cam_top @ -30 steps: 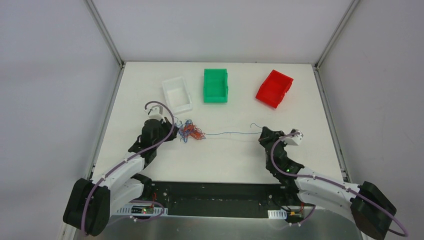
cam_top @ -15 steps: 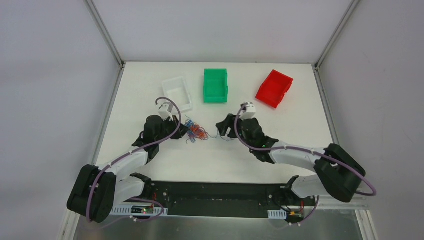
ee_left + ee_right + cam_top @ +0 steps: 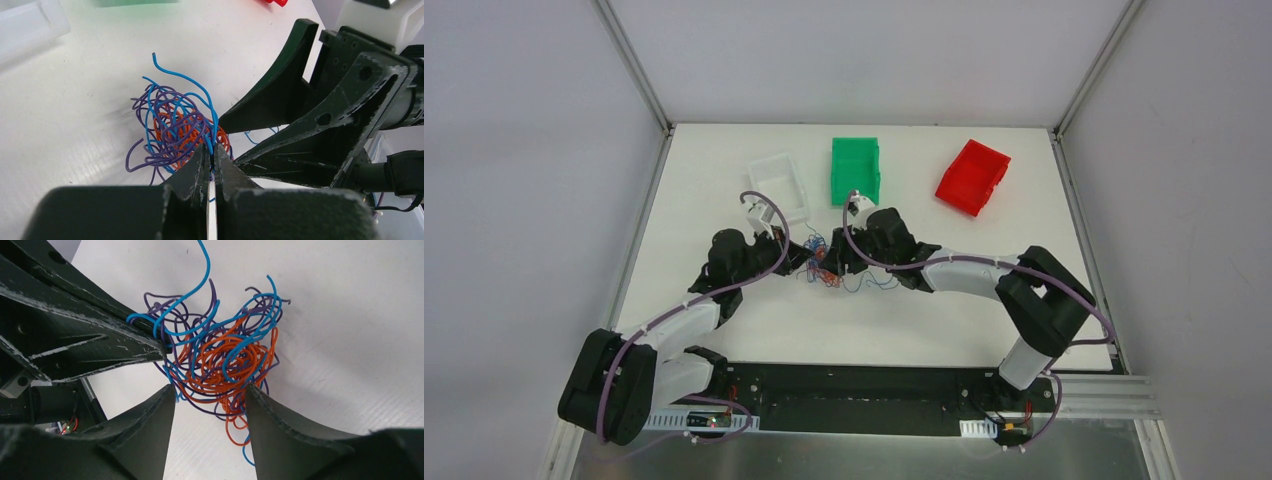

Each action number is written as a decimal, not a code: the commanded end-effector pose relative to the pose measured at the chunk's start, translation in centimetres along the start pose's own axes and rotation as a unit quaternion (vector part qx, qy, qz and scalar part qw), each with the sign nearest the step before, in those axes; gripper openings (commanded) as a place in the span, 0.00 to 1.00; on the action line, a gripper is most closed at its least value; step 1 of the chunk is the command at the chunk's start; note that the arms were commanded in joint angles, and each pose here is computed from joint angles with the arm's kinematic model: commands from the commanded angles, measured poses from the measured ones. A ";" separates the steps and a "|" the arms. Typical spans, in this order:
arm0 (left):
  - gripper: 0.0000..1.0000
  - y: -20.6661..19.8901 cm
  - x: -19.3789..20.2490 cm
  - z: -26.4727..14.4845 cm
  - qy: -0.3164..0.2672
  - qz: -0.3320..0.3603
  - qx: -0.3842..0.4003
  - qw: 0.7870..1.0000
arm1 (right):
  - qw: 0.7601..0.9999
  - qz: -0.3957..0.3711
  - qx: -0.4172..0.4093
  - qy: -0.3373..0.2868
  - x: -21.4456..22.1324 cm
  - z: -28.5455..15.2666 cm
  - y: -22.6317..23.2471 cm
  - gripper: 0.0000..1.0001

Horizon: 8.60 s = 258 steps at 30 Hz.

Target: Untangle the cables

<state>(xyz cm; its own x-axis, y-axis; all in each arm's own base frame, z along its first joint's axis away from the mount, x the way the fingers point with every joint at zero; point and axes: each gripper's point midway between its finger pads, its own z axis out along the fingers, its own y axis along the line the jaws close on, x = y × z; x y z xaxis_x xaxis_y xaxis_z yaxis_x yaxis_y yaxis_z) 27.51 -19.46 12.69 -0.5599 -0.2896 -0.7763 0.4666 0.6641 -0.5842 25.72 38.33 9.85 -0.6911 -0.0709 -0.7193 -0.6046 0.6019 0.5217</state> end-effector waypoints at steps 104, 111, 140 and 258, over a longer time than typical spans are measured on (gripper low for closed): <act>0.16 13.4 -1.6 -5.2 0.038 0.063 -0.472 0.879 | 0.801 0.143 0.567 -0.129 -0.2 -10.8 -17.1 0.67; 0.12 12.7 -2.2 -5.6 0.005 0.056 -0.457 0.887 | 0.794 0.176 0.546 -0.201 -1.2 -15.0 -17.4 0.63; 0.21 5.7 0.4 0.7 0.069 0.062 -0.197 0.976 | 0.992 0.035 0.118 0.036 -2.0 2.5 -4.6 0.62; 0.00 4.8 1.9 1.6 0.121 0.064 -0.175 0.975 | 0.805 0.245 0.428 -0.330 -6.9 -16.5 -19.3 0.05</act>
<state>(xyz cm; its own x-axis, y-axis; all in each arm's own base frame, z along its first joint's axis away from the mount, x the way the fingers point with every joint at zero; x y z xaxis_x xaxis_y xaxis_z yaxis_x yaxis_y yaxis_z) 29.29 -18.60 6.27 -0.7450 -0.0158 -0.6669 0.3024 0.8831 -0.3588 34.84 14.29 9.85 -0.3429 0.5680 -0.7482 0.4115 0.8068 0.4239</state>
